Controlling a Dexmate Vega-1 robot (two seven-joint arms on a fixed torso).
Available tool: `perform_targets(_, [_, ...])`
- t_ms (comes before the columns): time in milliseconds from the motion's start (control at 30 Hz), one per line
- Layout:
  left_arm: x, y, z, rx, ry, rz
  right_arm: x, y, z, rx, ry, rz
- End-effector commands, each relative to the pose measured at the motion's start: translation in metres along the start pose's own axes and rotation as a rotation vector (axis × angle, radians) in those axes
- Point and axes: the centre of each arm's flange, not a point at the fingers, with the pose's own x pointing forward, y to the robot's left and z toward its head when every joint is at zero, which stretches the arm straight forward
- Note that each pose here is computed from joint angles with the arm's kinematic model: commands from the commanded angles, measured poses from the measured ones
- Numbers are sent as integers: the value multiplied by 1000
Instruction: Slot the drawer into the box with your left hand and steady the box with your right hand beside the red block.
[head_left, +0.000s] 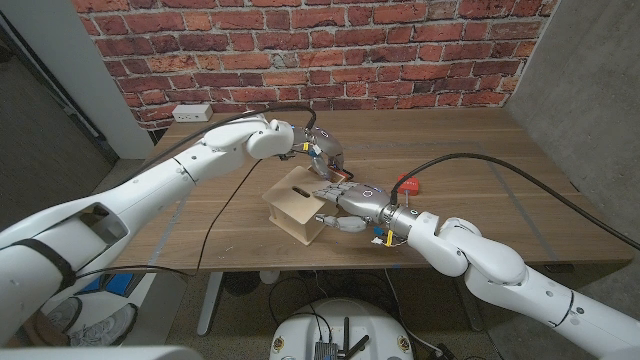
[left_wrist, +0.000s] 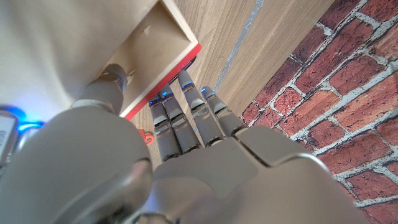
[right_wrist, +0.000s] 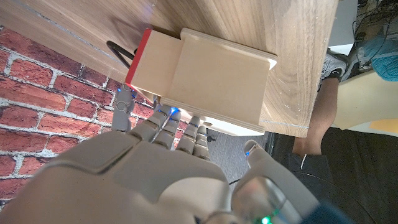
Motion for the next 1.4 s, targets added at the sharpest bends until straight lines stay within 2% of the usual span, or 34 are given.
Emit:
perform_targets(33, [-3,8,-7,12,-3,19,3,-2,0,-2,0,-3])
perform_targets(367, [-5,15,-8,24,-4,53,1,-3,-1,0,-2,-5])
perform_targets(800, [-5,26,-15,12,1,52,0,-3,-3,4,-4,5])
perform_targets(1400, [2,47,-41,-140,-62,-57,1,-4,-4,5,1,0])
